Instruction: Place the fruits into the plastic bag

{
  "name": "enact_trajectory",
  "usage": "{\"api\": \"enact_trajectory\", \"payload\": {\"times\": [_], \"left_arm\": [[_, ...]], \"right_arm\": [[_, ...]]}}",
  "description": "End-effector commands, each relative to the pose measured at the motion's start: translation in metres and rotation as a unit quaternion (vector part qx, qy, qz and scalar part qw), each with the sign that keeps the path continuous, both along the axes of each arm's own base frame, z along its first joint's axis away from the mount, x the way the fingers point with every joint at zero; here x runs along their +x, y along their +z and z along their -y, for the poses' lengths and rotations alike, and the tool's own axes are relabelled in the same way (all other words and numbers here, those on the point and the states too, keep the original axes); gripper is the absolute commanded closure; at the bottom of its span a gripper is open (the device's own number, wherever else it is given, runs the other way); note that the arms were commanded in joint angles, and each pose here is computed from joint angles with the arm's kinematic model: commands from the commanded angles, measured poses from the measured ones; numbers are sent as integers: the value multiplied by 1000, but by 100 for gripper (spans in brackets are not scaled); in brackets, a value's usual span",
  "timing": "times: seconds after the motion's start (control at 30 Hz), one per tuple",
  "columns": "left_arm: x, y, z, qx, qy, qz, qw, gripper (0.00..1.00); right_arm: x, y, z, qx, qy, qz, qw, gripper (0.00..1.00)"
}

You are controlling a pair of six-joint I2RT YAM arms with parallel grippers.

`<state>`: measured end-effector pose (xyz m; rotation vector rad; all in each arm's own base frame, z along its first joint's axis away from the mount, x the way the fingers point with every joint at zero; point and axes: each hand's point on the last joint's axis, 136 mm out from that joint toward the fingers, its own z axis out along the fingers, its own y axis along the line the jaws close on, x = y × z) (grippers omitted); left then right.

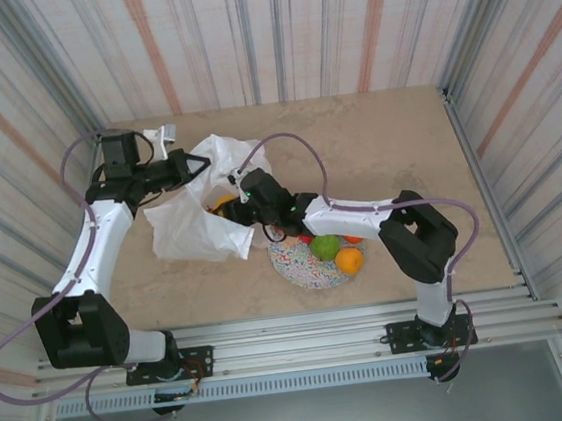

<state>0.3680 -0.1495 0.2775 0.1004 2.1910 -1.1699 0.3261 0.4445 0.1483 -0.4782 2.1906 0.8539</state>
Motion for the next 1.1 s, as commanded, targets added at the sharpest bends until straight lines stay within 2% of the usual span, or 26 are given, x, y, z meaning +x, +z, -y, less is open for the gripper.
{"api": "enact_trajectory", "payload": {"times": [0.0,0.2,0.63,0.83,1.07], "left_arm": [[2,6,5,7,-11,16,1000,100],[-2,9,13,7,-21,19,1000,100],[-3,7,15,6,-20,13,1000,100],[-2,5,14,7,-17,11,1000,100],[-2,2,13,12,-14,6,1000,100]], "right_arm": [[18,7,-7,17,-44,11,999,42],[35,3,1,12,-98,23,995,42],[53,-17,-33,34,-102,2,994,36],[64,-28,-24,30,-128,-10,991,29],[69,-24,-8,14,-153,-12,988,9]]}}
